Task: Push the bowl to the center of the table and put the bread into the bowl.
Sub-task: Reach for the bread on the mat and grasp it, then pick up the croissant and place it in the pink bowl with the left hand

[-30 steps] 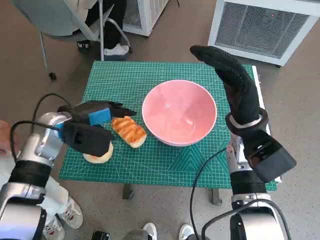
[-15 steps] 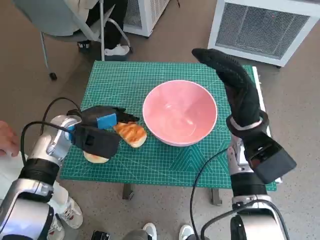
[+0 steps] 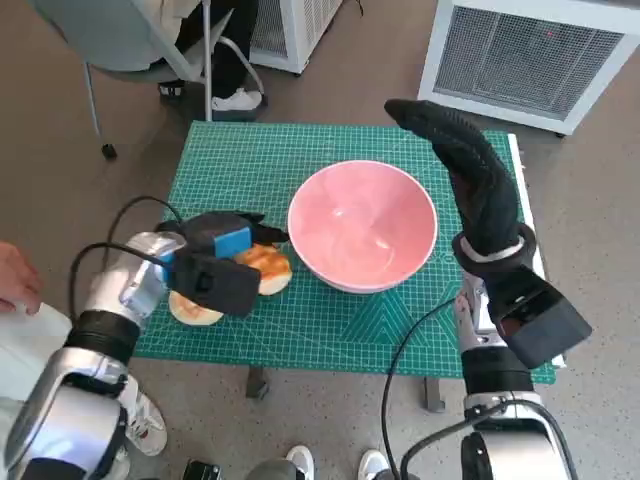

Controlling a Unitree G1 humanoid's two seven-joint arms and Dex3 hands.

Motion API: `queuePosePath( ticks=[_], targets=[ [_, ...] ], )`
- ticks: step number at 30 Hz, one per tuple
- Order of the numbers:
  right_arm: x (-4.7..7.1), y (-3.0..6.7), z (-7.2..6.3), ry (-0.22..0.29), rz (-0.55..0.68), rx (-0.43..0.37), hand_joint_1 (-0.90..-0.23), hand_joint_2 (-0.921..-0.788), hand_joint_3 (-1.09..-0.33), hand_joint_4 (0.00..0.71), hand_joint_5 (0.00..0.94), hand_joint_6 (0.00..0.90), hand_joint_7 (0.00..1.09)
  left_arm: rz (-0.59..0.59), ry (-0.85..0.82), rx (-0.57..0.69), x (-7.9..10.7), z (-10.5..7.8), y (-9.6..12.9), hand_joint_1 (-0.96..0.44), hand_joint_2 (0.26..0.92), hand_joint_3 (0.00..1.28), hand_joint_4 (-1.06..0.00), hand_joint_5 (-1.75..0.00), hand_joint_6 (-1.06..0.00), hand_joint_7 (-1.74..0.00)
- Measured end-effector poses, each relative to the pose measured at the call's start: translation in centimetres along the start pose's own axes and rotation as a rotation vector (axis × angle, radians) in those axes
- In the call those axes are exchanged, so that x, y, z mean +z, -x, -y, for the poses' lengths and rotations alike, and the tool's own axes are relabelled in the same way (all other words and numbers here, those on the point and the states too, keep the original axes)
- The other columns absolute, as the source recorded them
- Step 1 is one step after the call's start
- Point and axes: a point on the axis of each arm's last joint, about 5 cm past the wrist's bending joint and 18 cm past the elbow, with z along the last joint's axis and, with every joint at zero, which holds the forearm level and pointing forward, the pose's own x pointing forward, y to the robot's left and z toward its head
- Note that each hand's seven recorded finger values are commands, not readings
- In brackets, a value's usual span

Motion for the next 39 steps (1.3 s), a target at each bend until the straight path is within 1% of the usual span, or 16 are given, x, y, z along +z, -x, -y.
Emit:
queuePosePath(
  ticks=[1, 2, 3, 4, 5, 6, 7, 8, 9, 12, 19, 23, 27, 33, 36, 39],
  targets=[
    [0.0, 0.03, 0.0, 0.000, -0.001, 0.000, -0.576, -0.921, -0.794, 0.311, 0.043, -0.001, 0.78, -0.001, 0.001, 0.001, 0.0, 0.0, 0.0, -0.10, 0.912, 0.06, -0.52, -0.08, -0.62, -0.10],
    [0.0, 0.08, 0.0, 0.000, -0.002, 0.000, -0.575, -0.921, -0.794, 0.311, 0.044, -0.001, 0.78, -0.002, 0.003, 0.004, 0.0, 0.0, -0.1, -0.10, 0.914, 0.06, -0.54, -0.09, -0.64, -0.11],
    [0.0, 0.12, 0.0, 0.000, -0.002, 0.000, -0.575, -0.921, -0.796, 0.311, 0.044, -0.001, 0.77, -0.004, 0.005, 0.006, 0.0, 0.0, -0.2, -0.19, 0.917, 0.13, -0.61, -0.13, -0.58, -0.58],
    [0.0, 0.15, 0.0, 0.000, -0.002, 0.000, -0.575, -0.921, -0.796, 0.310, 0.044, -0.001, 0.77, -0.005, 0.006, 0.010, 0.0, 0.1, -0.2, -0.22, 0.917, 0.15, -0.64, -0.14, -0.56, -0.76],
    [0.0, 0.17, 0.0, 0.001, -0.002, 0.000, -0.576, -0.921, -0.797, 0.310, 0.044, -0.001, 0.77, -0.006, 0.008, 0.013, -0.1, 0.1, -0.2, -0.14, 0.919, 0.17, -0.61, -0.56, -0.53, -0.96],
    [0.0, 0.20, 0.0, 0.001, -0.002, 0.000, -0.576, -0.921, -0.799, 0.309, 0.045, -0.001, 0.77, -0.006, 0.009, 0.017, -0.1, 0.1, -0.3, -0.09, 0.919, 0.18, -0.58, -0.83, -0.50, -1.10],
    [0.0, 0.23, 0.0, 0.001, -0.001, 0.000, -0.577, -0.921, -0.800, 0.309, 0.045, -0.001, 0.77, -0.006, 0.010, 0.021, -0.1, 0.1, -0.3, -0.07, 0.920, 0.18, -0.59, -0.92, -0.51, -1.13],
    [0.1, 0.25, 0.0, 0.002, -0.001, 0.000, -0.578, -0.921, -0.801, 0.308, 0.046, -0.001, 0.77, -0.005, 0.011, 0.026, -0.2, 0.1, -0.2, -0.05, 0.920, 0.17, -0.60, -1.05, -0.51, -1.17],
    [0.1, 0.28, 0.0, 0.002, -0.001, 0.000, -0.579, -0.921, -0.802, 0.308, 0.046, -0.001, 0.77, -0.005, 0.011, 0.030, -0.2, 0.1, -0.2, -0.03, 0.920, 0.15, -0.61, -1.14, -0.53, -1.17],
    [0.1, 0.32, 0.0, 0.003, 0.000, -0.001, -0.580, -0.921, -0.803, 0.307, 0.047, -0.001, 0.76, -0.002, 0.012, 0.040, -0.4, -0.1, 0.0, -0.01, 0.920, 0.13, -0.63, -1.24, -0.56, -1.15],
    [0.1, 0.46, 0.2, 0.012, 0.000, -0.003, -0.581, -0.921, -0.803, 0.306, 0.051, -0.001, 0.76, 0.006, 0.038, 0.036, -1.2, -1.0, 1.1, 0.00, 0.921, 0.11, -0.62, -1.32, -0.61, -1.10],
    [0.1, 0.49, 0.2, 0.015, 0.001, -0.008, -0.581, -0.921, -0.803, 0.306, 0.053, -0.001, 0.76, 0.034, 0.075, 0.077, -1.5, -2.5, 2.3, 0.00, 0.921, 0.10, -0.62, -1.33, -0.64, -1.06],
    [0.2, 0.49, 0.2, 0.016, 0.003, -0.010, -0.581, -0.921, -0.801, 0.306, 0.055, -0.001, 0.76, 0.082, 0.105, 0.188, -1.6, -4.8, 4.2, 0.00, 0.918, 0.10, -0.62, -1.32, -0.65, -1.06],
    [0.2, 0.51, 0.3, 0.017, 0.002, -0.012, -0.581, -0.921, -0.801, 0.305, 0.058, -0.001, 0.75, 0.206, 0.101, 0.423, -0.5, -8.2, 7.3, 0.00, 0.920, 0.07, -0.67, -1.16, -0.65, -1.18],
    [0.2, 0.52, 0.3, 0.017, 0.002, -0.013, -0.582, -0.921, -0.800, 0.305, 0.060, -0.001, 0.75, 0.266, 0.079, 0.515, 0.2, -9.3, 8.4, 0.00, 0.920, 0.07, -0.68, -1.11, -0.64, -1.21],
    [0.2, 0.52, 0.3, 0.017, 0.002, -0.013, -0.582, -0.921, -0.800, 0.304, 0.061, -0.001, 0.75, 0.318, 0.059, 0.579, 1.0, -9.9, 8.9, 0.00, 0.920, 0.06, -0.68, -1.11, -0.64, -1.22]
  ],
)
